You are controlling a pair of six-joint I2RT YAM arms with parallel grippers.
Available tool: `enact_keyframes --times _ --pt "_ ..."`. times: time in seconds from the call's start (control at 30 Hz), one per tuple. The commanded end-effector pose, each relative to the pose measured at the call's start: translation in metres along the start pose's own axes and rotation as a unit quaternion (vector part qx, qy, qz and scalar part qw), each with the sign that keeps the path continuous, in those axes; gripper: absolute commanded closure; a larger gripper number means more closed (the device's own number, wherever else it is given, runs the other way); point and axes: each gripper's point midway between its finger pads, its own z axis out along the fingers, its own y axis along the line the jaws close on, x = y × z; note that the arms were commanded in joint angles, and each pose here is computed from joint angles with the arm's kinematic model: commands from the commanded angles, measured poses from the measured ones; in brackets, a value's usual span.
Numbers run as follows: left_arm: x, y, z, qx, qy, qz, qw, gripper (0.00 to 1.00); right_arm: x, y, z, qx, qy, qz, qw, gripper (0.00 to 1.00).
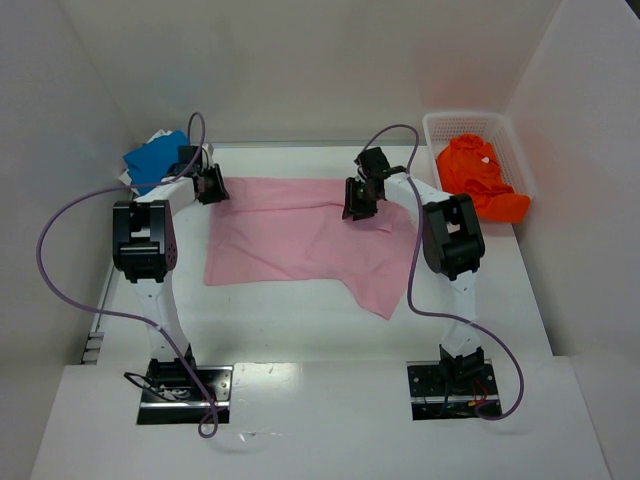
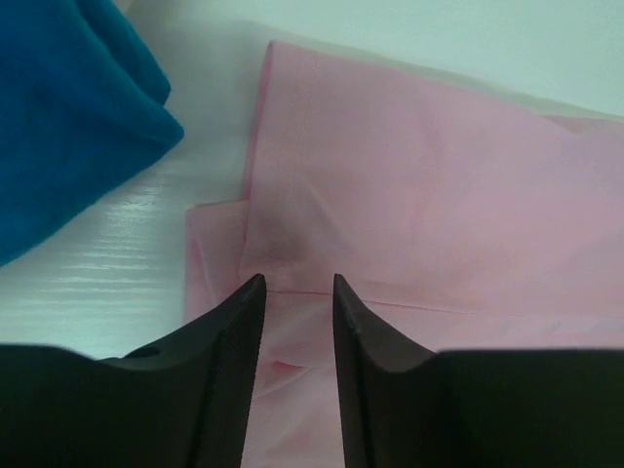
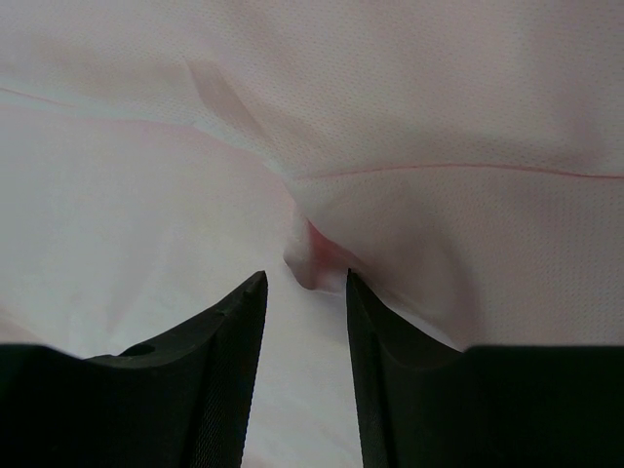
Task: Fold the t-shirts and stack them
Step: Fold the flattened tshirt in 1/3 of the way
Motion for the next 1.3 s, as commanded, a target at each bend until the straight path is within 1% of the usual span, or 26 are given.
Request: enact_keyframes --times 0.0,0.07,0.1,0.13,0.17,0.2,0.23,0.33,0.43,0.47,0.5,0.63,0.73,0.77,0.97,1.03,1.07,1.2,1.27 --pt "0.000 -0.001 -0.003 0.007 0.002 0.011 1.000 0.61 -0.014 0.010 -0.019 0.001 -0.028 -0.013 1.000 0.55" --pt "0.005 0.000 -0.003 0.006 0.006 0.015 1.000 0.67 -0.014 0.010 -0.019 0.001 -0.028 -0.013 1.000 0.55" --pt "0.005 0.000 -0.003 0.006 0.006 0.015 1.000 0.67 -0.014 0.010 -0.019 0.001 -0.028 -0.013 1.000 0.55" --pt "0.006 0.002 -0.003 0.000 0.010 0.014 1.000 0.64 -0.014 0.010 -0.019 0.001 -0.028 -0.013 1.000 0.55" --pt "0.006 0.002 -0.003 0.000 0.010 0.014 1.000 0.58 -0.014 0.010 -0.019 0.001 -0.028 -0.013 1.000 0.55" --pt "0.007 0.004 -0.005 -0.005 0.009 0.014 1.000 0.47 -0.014 0.010 -0.019 0.001 -0.028 -0.013 1.000 0.55" --pt "0.011 0.008 -0.004 -0.012 0.012 0.014 1.000 0.38 -0.016 0.011 -0.022 0.000 -0.032 -0.014 0.999 0.55" --pt "0.007 0.011 -0.007 -0.024 0.005 0.014 1.000 0.24 -0.016 0.011 -0.022 0.000 -0.032 -0.014 0.999 0.55" --pt "0.010 0.015 -0.007 -0.032 0.008 0.018 0.999 0.24 -0.016 0.011 -0.022 0.000 -0.032 -0.014 0.999 0.55" --pt "0.009 0.018 -0.007 -0.030 0.007 0.015 0.999 0.27 -0.016 0.011 -0.022 0.000 -0.032 -0.014 0.999 0.55" --pt "0.010 0.016 -0.007 -0.026 0.008 0.015 1.000 0.36 -0.016 0.011 -0.022 0.000 -0.032 -0.014 0.999 0.55" --pt "0.011 0.012 -0.007 -0.013 0.011 0.019 1.000 0.58 -0.019 0.011 -0.026 0.003 -0.038 -0.015 0.999 0.55" --pt "0.008 0.009 -0.010 -0.008 0.008 0.020 1.000 0.67 -0.019 0.011 -0.026 0.003 -0.038 -0.015 0.999 0.55" --pt "0.008 0.009 -0.010 -0.008 0.008 0.020 1.000 0.72 -0.019 0.011 -0.026 0.003 -0.038 -0.015 0.999 0.55" --pt "-0.008 0.006 -0.024 -0.012 -0.015 0.023 1.000 0.84 -0.019 0.011 -0.026 0.003 -0.038 -0.015 0.999 0.55" --pt "-0.018 0.004 -0.033 -0.014 -0.029 0.025 0.999 0.85 -0.015 0.010 -0.024 0.004 -0.034 -0.014 0.999 0.55" --pt "-0.015 0.007 -0.032 -0.020 -0.026 0.024 0.999 0.85 -0.015 0.010 -0.024 0.004 -0.034 -0.014 0.999 0.55" --pt "-0.026 0.005 -0.050 -0.026 -0.044 0.031 0.998 0.85 -0.011 0.006 -0.025 0.010 -0.031 -0.013 0.999 0.55" --pt "-0.015 0.009 -0.050 -0.033 -0.033 0.029 0.998 0.85 -0.013 0.008 -0.028 0.009 -0.035 -0.014 0.999 0.55"
